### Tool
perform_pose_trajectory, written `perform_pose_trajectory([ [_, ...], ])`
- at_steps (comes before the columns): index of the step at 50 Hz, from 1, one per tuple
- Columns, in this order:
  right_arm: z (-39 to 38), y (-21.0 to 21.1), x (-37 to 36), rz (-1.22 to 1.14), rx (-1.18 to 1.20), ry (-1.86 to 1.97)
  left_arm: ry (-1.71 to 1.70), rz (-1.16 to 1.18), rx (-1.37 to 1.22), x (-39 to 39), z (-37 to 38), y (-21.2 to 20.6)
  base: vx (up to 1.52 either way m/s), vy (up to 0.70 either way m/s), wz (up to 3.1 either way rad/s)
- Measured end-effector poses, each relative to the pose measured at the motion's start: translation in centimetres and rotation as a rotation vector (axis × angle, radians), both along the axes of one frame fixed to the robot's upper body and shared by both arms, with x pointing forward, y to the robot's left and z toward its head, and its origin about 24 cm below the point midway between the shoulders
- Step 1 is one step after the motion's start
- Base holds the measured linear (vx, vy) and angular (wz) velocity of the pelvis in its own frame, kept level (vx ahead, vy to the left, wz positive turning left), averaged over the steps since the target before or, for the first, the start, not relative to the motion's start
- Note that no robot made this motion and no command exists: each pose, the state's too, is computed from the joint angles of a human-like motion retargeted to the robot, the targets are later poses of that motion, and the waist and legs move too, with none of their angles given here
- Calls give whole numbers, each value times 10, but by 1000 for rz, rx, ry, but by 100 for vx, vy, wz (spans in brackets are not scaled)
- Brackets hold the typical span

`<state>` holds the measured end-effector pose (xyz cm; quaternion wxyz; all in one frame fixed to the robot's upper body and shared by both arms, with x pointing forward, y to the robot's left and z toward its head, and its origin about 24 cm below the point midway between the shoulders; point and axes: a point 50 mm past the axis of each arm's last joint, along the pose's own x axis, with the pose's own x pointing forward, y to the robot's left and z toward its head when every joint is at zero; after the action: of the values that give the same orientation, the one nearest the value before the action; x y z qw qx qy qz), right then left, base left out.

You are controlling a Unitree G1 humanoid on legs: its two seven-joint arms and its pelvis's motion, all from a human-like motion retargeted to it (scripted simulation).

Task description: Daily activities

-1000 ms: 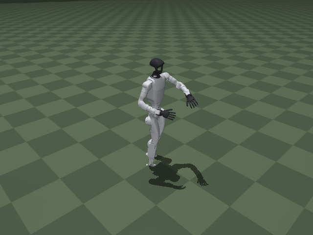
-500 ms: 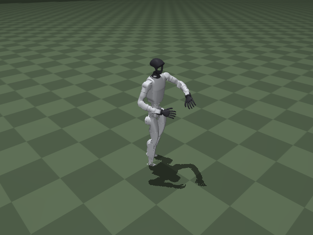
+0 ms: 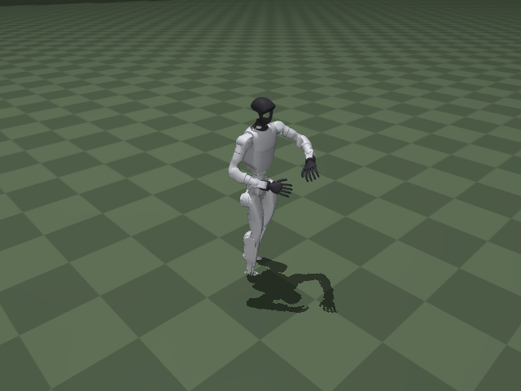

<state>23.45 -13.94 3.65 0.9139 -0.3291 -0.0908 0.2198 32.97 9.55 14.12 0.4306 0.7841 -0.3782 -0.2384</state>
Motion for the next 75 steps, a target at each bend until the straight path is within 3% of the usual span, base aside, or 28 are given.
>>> perform_pose_trajectory([
  [15,3,5,2,12,19,2,120,-64,-117,-21,-12,-11,0,0,0],
  [24,3,5,3,-3,35,5,305,15,-207,-37,-47,6,0,0,0],
  [39,-47,-32,-17,-87,-86,250,787,335,-354,-83,-141,43,0,1,-12],
  [52,-104,-25,-23,-136,-128,517,1174,681,-400,-145,-227,61,0,0,0],
  [75,-133,-27,-20,-207,-195,664,1424,1058,-497,-217,-275,92,0,0,0],
])
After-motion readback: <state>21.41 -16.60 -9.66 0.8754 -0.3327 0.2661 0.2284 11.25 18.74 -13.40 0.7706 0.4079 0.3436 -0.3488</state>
